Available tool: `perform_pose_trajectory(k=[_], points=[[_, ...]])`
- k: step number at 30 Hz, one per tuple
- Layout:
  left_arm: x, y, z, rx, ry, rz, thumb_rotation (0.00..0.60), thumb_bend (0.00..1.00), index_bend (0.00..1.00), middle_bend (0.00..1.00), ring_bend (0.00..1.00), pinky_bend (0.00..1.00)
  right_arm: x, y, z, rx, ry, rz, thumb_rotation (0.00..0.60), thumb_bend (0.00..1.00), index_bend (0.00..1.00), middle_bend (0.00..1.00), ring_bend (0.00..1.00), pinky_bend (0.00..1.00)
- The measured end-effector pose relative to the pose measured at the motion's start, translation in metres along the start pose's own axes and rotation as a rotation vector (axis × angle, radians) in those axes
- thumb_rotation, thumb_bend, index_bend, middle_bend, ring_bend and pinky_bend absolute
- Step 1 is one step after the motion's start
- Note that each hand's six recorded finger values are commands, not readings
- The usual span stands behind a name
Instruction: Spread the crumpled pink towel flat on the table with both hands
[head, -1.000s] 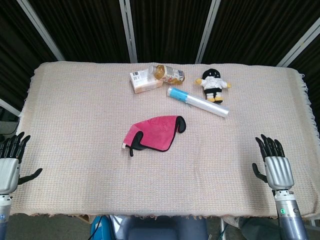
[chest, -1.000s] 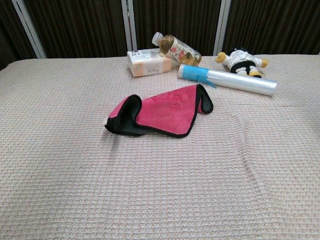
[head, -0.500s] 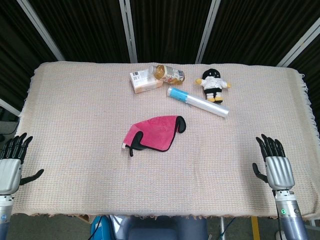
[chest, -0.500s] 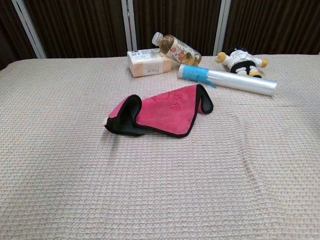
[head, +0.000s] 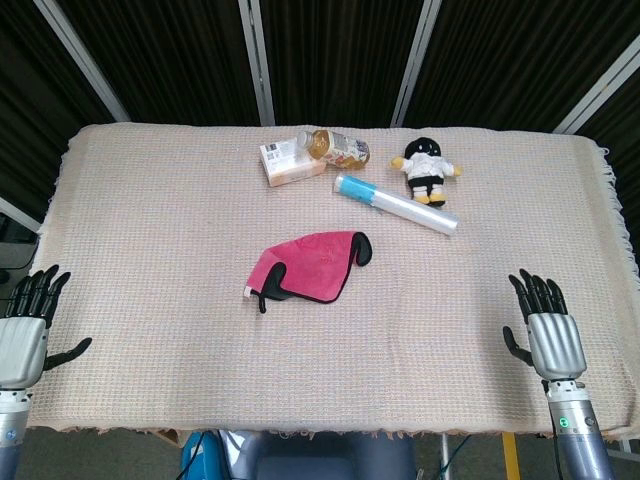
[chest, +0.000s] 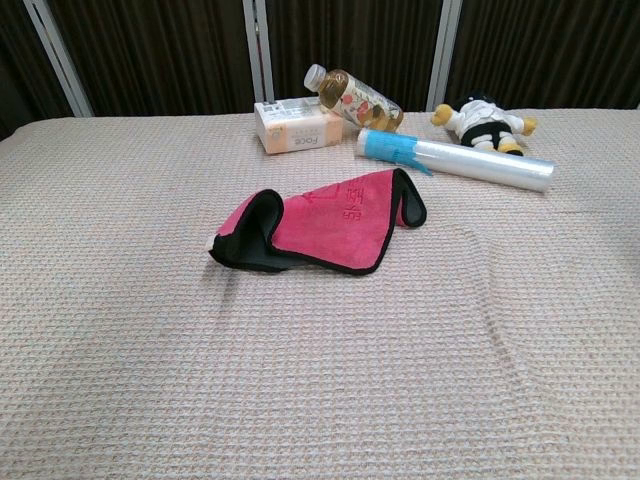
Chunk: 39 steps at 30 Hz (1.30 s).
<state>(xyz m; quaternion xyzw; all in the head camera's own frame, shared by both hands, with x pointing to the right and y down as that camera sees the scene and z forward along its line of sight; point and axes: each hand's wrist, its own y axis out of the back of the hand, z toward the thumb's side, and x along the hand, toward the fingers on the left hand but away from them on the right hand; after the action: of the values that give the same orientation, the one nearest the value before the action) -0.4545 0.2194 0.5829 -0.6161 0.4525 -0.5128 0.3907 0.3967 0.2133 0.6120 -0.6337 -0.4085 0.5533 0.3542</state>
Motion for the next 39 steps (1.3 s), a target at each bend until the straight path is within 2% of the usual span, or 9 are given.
perform_pose_trajectory(k=[2,9,13,20,29,35,39], points=[[0.0,-0.001,0.005,-0.009,-0.019,-0.003,0.6,0.04,0.09,0.0,0.0,0.0,0.0,-0.001,0.0,0.001,0.0,0.003,0.6,0.41,0.0,0.0,0.0,0.0],[0.01,-0.008,0.031,-0.025,-0.093,-0.013,0.6,0.2,0.32,0.02,0.0,0.0,-0.002,-0.006,0.0,0.003,-0.002,0.018,0.6,0.41,0.0,0.0,0.0,0.0],[0.021,-0.015,0.051,-0.018,-0.146,-0.023,0.6,0.24,0.36,0.04,0.0,0.0,-0.004,-0.008,0.0,0.001,-0.001,0.028,0.6,0.41,0.0,0.0,0.0,0.0],[0.051,-0.033,0.113,0.028,-0.296,-0.071,0.6,0.29,0.38,0.04,0.0,0.0,-0.005,-0.011,0.0,0.0,-0.003,0.037,0.6,0.41,0.0,0.0,0.0,0.0],[0.08,-0.046,0.195,0.115,-0.475,-0.134,0.6,0.42,0.38,0.05,0.0,0.0,-0.008,-0.014,-0.006,-0.008,-0.025,0.051,0.6,0.41,0.0,0.0,0.0,0.0],[0.092,-0.053,0.228,0.207,-0.548,-0.182,0.6,0.48,0.38,0.04,0.0,0.0,-0.009,-0.013,-0.007,-0.014,-0.03,0.047,0.6,0.41,0.0,0.0,0.0,0.0],[0.097,-0.058,0.24,0.268,-0.571,-0.212,0.6,0.49,0.38,0.04,0.0,0.0,-0.009,-0.013,-0.007,-0.016,-0.029,0.049,0.6,0.41,0.0,0.0,0.0,0.0]])
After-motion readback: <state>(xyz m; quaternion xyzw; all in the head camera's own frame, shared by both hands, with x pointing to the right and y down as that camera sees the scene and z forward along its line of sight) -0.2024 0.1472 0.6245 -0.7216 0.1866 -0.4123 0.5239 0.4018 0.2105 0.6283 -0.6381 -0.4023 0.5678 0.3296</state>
